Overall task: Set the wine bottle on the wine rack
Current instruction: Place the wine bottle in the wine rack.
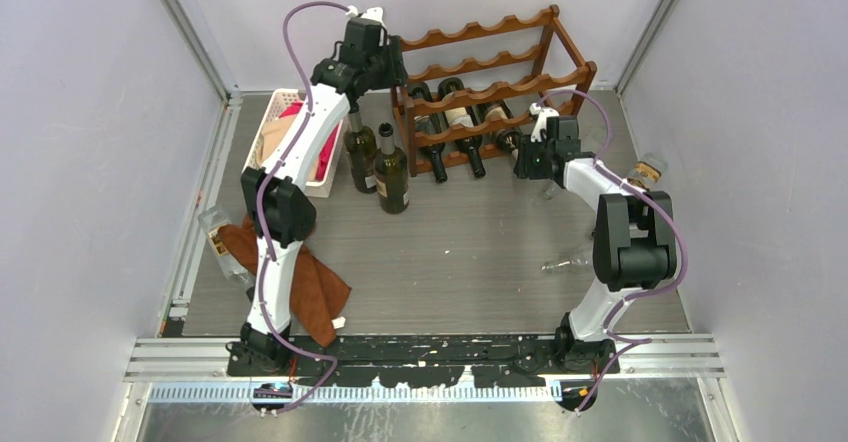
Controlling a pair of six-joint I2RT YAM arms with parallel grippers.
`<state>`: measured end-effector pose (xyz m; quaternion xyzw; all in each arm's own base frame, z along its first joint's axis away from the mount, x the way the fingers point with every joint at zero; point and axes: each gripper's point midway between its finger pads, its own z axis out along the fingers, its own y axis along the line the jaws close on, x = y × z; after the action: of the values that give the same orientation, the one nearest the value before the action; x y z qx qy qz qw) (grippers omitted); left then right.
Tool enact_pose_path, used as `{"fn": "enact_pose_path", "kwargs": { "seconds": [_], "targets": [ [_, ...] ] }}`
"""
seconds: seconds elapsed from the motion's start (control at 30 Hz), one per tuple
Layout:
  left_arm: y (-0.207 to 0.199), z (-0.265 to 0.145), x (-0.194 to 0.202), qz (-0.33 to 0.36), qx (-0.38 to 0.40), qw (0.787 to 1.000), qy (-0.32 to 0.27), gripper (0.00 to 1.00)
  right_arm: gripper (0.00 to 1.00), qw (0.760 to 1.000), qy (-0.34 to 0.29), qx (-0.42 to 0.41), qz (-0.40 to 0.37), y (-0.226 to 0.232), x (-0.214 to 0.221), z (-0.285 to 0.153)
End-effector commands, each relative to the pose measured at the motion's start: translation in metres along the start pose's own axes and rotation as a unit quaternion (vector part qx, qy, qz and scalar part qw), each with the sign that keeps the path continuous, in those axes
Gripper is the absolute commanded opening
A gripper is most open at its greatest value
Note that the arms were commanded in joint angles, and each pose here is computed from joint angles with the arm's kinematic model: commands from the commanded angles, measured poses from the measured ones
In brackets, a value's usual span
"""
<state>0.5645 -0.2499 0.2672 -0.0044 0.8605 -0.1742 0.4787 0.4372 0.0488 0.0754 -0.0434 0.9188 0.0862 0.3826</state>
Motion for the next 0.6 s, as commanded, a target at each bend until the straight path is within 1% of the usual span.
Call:
{"fn": "enact_pose_path", "kwargs": {
  "seconds": [0.0,0.17,0.23,0.33,0.57],
  "targets": [
    [-0.008,-0.008,-0.026,0.005,0.006,0.999,-0.043,0.51,0.22,0.998,-0.062,0.011,-0.001,-0.010,-0.041,-0.001],
    [-0.009,-0.006,-0.021,0.007,0.011,0.999,-0.036,0.48,0.10,0.997,-0.078,0.009,-0.001,-0.013,-0.044,0.002],
    [-0.009,-0.006,-0.020,0.007,0.011,0.999,-0.035,0.47,0.07,0.995,-0.097,0.007,-0.004,-0.014,-0.048,0.003],
    [-0.009,-0.007,-0.021,0.009,0.012,0.999,-0.035,0.47,0.04,0.994,-0.109,0.003,-0.008,-0.013,-0.046,0.007],
    [-0.009,-0.010,-0.023,0.013,0.011,0.999,-0.037,0.47,0.01,0.992,-0.125,0.006,-0.017,-0.016,-0.041,0.016]
  ]
}}
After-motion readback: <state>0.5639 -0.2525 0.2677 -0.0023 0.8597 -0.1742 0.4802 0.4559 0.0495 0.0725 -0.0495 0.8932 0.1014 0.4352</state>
